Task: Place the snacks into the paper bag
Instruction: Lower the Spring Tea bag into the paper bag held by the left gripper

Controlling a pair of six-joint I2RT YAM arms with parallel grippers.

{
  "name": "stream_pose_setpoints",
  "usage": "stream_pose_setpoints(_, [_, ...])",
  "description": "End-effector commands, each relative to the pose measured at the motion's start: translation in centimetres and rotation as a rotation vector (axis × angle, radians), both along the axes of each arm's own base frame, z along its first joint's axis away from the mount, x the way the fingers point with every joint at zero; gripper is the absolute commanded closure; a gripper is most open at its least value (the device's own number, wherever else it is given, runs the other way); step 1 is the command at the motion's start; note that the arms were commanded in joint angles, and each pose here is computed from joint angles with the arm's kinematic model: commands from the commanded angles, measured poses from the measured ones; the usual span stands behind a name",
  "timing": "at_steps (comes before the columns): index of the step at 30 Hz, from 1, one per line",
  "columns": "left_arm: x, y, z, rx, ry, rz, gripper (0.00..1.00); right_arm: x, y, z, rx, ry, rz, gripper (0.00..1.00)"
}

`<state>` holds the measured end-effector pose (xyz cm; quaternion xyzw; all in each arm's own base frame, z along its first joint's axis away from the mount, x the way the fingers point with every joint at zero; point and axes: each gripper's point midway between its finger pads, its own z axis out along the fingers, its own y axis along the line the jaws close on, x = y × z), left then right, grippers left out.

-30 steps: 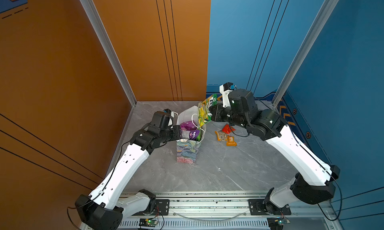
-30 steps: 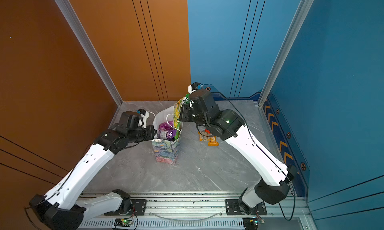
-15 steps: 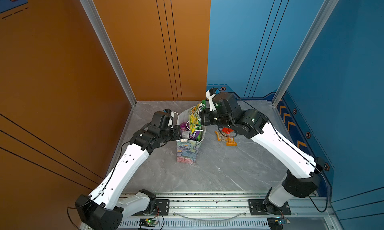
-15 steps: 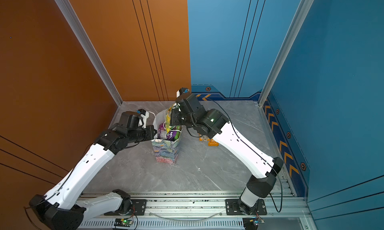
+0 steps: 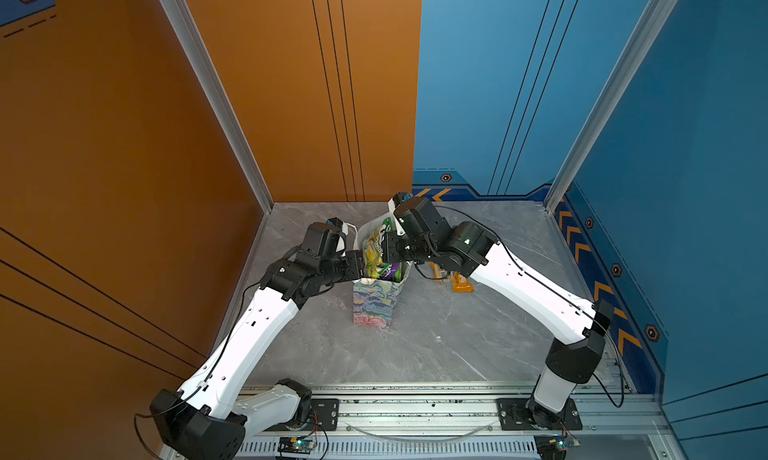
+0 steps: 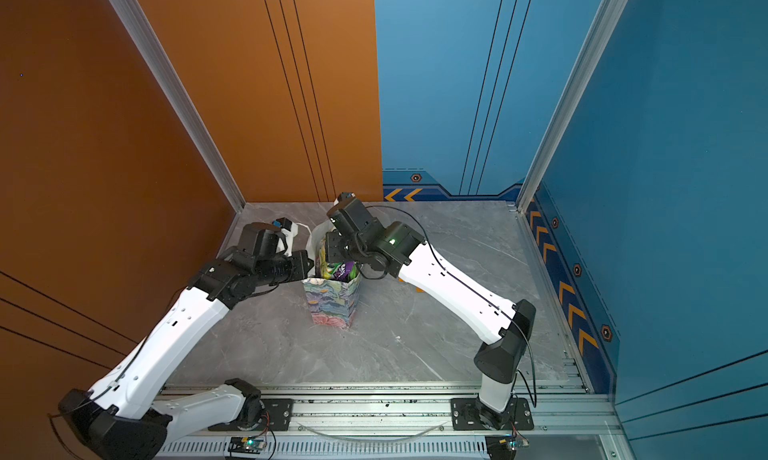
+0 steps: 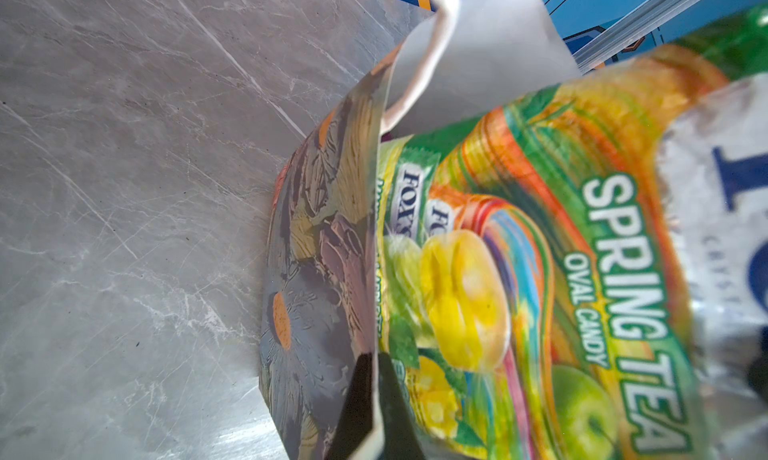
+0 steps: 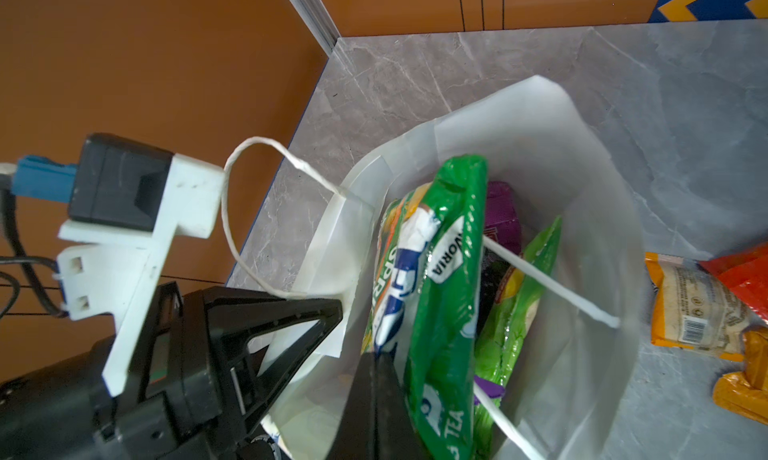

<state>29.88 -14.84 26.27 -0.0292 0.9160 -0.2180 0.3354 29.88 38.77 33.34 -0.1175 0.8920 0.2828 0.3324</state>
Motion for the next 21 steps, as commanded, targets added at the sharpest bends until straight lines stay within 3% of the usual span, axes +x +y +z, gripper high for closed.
stream_pose_setpoints(1, [1.2,-0.2,3.8,-0.065,-0.141,0.003,0.98,0.0,1.2,1.0,0.054,-0.003,0.006,1.00])
stream_pose_setpoints(21, [1.0,0.0,4.2,-0.064,-0.153,0.008,0.98,1.8,4.4,-7.2,-0.055,0.119,0.019,1.00])
